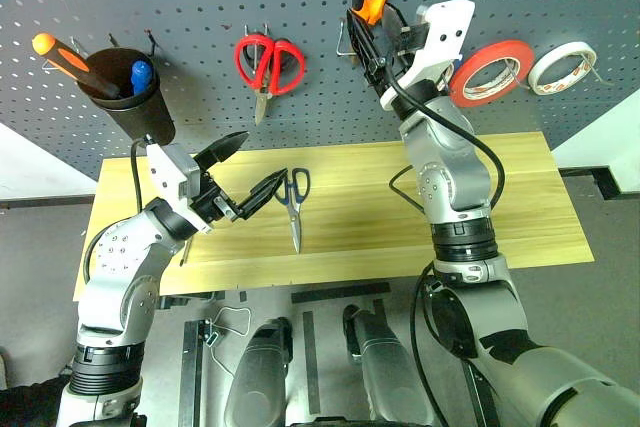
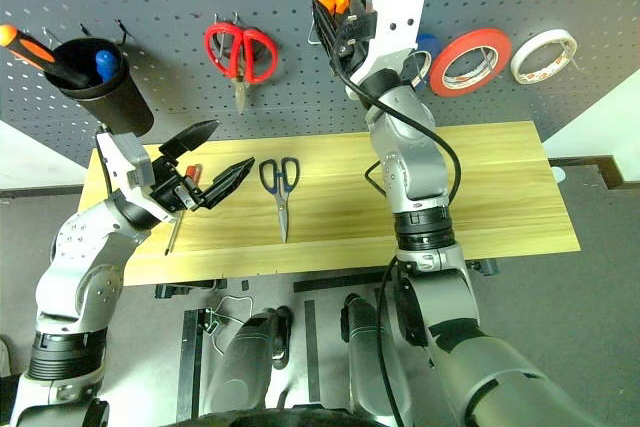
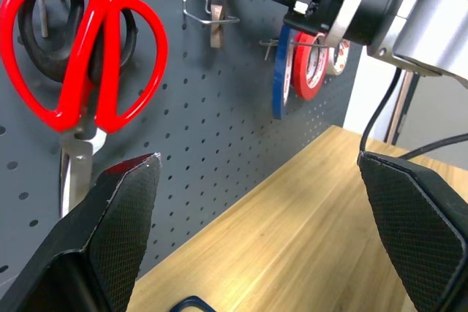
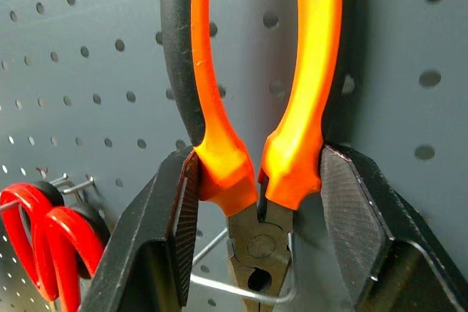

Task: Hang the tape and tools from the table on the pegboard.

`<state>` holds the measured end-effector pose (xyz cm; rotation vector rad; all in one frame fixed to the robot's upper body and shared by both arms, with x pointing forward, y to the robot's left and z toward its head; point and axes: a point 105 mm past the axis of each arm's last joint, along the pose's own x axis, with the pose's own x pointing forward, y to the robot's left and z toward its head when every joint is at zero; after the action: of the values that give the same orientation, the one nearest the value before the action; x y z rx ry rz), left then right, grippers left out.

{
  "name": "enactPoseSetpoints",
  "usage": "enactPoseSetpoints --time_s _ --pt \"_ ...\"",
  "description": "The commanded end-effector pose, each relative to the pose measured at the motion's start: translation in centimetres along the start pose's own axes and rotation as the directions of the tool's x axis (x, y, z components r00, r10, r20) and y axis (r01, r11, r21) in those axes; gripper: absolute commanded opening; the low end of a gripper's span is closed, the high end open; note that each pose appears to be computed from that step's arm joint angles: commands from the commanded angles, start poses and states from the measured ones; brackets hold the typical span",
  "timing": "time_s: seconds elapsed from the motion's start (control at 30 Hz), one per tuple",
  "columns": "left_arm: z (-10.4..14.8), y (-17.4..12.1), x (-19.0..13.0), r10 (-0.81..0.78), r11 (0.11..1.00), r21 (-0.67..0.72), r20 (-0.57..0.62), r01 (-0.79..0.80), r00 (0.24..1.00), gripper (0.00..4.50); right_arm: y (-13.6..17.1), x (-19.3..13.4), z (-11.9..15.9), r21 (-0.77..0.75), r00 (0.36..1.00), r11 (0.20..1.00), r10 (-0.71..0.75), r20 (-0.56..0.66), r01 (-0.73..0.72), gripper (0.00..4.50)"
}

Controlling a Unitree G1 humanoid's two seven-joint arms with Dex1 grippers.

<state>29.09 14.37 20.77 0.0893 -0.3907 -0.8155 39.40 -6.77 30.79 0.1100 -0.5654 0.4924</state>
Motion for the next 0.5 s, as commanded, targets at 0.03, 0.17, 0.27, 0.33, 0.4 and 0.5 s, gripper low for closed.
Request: enactPoseSetpoints --time_s 0.03,0.17,0.27,0.33,0.4,0.5 --pt "0.78 -0.03 -0.09 -0.001 1.0 0.03 0.021 0.0 1.0 4.5 0.92 0.16 2.17 -0.003 0.997 1.0 0.025 0.069 -0.025 2.09" --pt "0.75 0.04 -0.11 0.005 1.0 0.031 0.02 -0.006 1.0 4.5 0.56 0.27 2.11 0.003 0.998 1.0 0.012 0.054 -0.012 2.44" --pt "0.74 0.05 -0.14 0.008 0.999 0.032 0.02 -0.008 1.0 4.5 0.31 0.37 2.24 0.002 0.999 1.0 0.003 0.054 -0.003 3.36" --pt "0.73 0.05 -0.15 0.008 0.999 0.033 0.019 -0.009 1.0 4.5 0.29 0.39 2.21 0.0 0.999 1.0 0.002 0.051 -0.003 4.04" --pt "0.72 0.0 -0.17 0.006 0.999 0.032 0.018 -0.007 1.0 4.5 0.25 0.41 2.17 -0.002 0.999 1.0 0.001 0.048 -0.001 4.48" --pt "0.57 -0.15 -0.25 0.002 0.999 0.035 0.008 -0.002 1.0 4.5 0.16 0.33 2.09 -0.002 0.999 1.0 -0.003 0.043 0.003 4.48"
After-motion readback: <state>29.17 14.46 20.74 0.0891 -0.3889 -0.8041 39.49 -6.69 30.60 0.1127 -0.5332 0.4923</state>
